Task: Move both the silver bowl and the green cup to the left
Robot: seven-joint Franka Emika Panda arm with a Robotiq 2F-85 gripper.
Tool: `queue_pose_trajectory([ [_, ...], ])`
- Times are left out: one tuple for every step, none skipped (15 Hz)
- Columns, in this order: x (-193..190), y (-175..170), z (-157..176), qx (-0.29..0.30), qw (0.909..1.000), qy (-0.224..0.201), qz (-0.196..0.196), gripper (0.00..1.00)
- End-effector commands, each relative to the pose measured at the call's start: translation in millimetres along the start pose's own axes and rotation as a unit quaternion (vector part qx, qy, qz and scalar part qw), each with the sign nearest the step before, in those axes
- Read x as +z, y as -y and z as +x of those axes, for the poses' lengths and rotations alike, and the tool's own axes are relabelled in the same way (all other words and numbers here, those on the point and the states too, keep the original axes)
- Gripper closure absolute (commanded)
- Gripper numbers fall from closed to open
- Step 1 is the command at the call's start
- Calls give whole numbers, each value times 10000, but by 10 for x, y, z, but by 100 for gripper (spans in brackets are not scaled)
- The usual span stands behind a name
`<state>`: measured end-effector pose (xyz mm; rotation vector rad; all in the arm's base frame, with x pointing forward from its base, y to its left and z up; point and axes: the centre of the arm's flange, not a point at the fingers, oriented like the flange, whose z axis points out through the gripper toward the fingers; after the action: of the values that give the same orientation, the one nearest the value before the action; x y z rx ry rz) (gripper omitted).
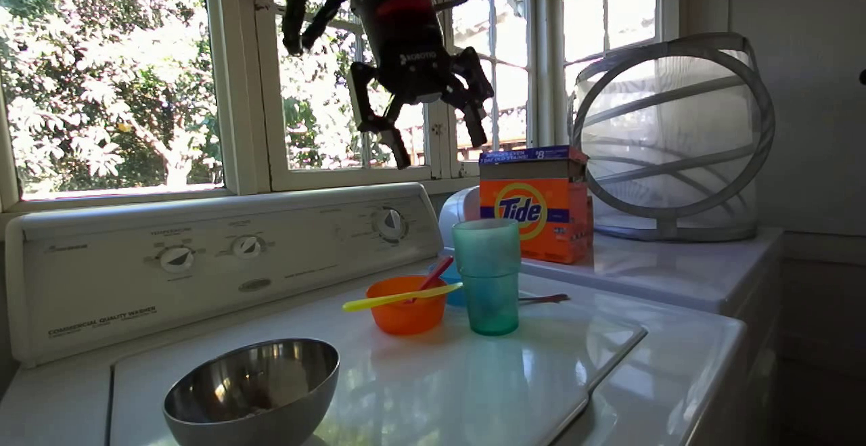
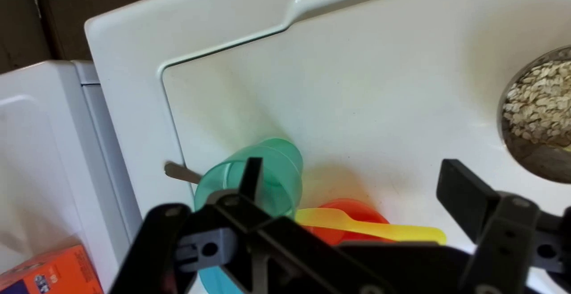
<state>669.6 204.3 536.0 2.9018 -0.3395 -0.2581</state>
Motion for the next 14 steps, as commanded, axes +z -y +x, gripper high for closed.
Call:
queue_pose_trajectory([
  [439, -368, 103, 127, 9998, 151, 7, 0],
  [561, -485, 136, 134, 9996, 230, 41, 0],
  [664, -577, 177, 112, 9995, 292, 69, 0],
  [762, -676, 200, 114, 9993, 331, 128, 0],
  [830, -758, 219, 109, 9991, 350, 216, 0],
  [835, -807, 221, 96, 9990, 306, 302, 0],
  [827, -816, 203, 50, 9990, 319, 323, 0],
  [838, -821, 158, 3, 9987, 384, 330, 0],
  [872, -835, 93, -174, 9982, 488, 318, 0],
  [905, -829, 59, -289, 9974, 582, 324, 0],
  [950, -809, 23, -371, 9965, 672, 322, 0],
  [969, -786, 6, -503, 9957, 713, 320, 0],
  [985, -762, -10, -639, 9950, 699, 331, 0],
  [993, -738, -20, -749, 9942, 681, 364, 0],
])
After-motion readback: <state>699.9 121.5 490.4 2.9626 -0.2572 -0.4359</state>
